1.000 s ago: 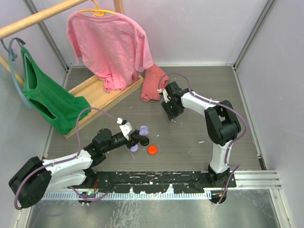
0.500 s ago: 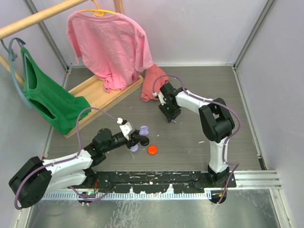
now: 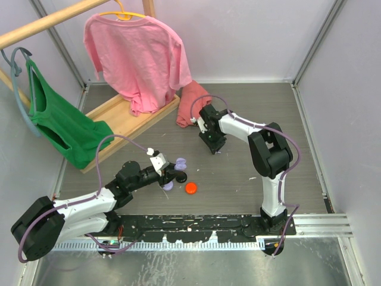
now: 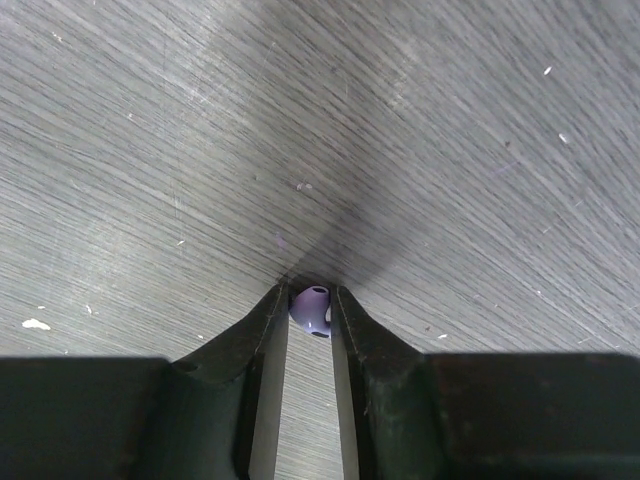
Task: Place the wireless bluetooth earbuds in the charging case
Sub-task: Pick up the earbud from the center of the board.
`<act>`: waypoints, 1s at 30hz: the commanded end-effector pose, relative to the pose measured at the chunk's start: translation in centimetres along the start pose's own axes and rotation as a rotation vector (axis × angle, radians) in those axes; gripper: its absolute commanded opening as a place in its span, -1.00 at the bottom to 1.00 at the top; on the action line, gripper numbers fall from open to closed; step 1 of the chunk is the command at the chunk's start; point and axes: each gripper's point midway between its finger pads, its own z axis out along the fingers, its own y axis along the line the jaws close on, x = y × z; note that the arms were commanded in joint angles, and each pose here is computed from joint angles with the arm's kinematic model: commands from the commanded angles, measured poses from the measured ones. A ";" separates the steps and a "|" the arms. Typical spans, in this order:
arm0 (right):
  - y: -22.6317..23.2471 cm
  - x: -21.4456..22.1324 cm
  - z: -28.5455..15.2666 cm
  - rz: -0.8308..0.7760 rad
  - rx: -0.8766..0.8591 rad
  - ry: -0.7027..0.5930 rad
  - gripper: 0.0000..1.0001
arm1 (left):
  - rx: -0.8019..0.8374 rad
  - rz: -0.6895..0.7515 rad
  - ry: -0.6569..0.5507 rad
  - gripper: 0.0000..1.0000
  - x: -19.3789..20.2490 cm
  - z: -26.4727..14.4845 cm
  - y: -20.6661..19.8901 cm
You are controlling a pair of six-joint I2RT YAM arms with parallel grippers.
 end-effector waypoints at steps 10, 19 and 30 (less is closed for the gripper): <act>0.5 -0.2 -1.5 0.064 -0.001 -0.052 -0.62 | 0.013 0.054 -0.091 -1.00 -3.3 0.7 0.1; 2.3 -3.2 -6.8 0.202 -0.072 -0.317 -0.68 | -0.027 0.062 -0.123 -1.00 -3.9 0.2 0.6; 5.7 -6.0 -16.0 0.331 -0.216 -0.716 -0.72 | -0.094 0.098 -0.230 -1.00 -5.9 -0.9 1.4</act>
